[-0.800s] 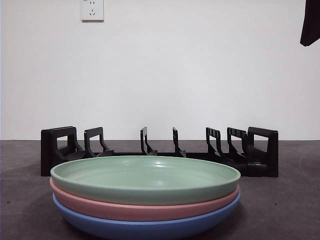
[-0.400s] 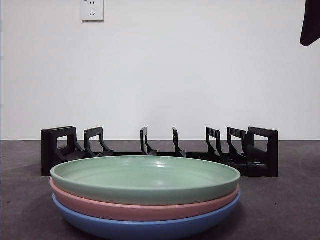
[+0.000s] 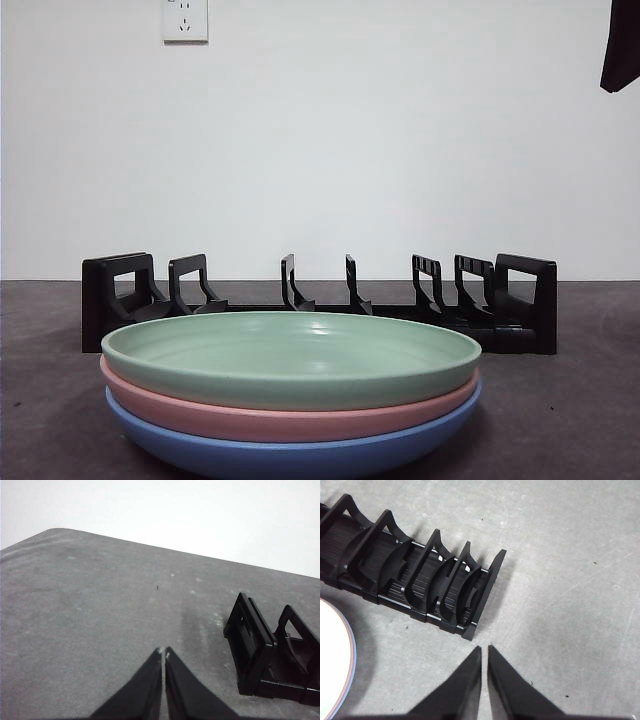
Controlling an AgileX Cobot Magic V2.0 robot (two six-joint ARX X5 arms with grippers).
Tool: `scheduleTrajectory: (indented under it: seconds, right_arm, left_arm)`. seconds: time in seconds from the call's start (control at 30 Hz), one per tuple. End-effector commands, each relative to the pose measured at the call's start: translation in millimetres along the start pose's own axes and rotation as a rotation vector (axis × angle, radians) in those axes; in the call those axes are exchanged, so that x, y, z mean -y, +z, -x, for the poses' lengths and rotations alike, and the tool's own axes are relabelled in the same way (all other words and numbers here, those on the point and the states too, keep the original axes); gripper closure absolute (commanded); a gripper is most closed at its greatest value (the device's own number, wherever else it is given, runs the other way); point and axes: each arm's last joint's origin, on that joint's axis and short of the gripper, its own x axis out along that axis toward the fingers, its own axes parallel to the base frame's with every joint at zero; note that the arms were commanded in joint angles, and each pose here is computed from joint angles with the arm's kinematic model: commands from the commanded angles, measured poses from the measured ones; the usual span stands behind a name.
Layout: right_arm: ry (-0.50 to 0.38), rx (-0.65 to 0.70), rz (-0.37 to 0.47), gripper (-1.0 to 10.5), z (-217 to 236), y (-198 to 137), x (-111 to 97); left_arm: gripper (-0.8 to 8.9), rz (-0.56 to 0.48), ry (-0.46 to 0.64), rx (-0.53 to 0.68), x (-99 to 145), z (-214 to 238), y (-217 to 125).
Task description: Place the plate
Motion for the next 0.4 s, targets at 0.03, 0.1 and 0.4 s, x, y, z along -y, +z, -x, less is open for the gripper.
scheduleTrajectory:
  seconds: [0.03,0.1,0.4]
  right_arm:
    - [0.003,0.012,0.013,9.3,0,3,-1]
    - [-0.041,0.03,0.054,9.3,4,3,2]
    - [-0.165,0.478,-0.104,9.3,-18,-85,23]
  left_arm:
    - [8.06,0.007,-0.003,-0.007,-1,-2,-5]
    - [8.06,0.007,-0.003,-0.006,-1,-2,-5]
    - [8.06,0.007,-0.003,-0.006,-1,-2,-5]
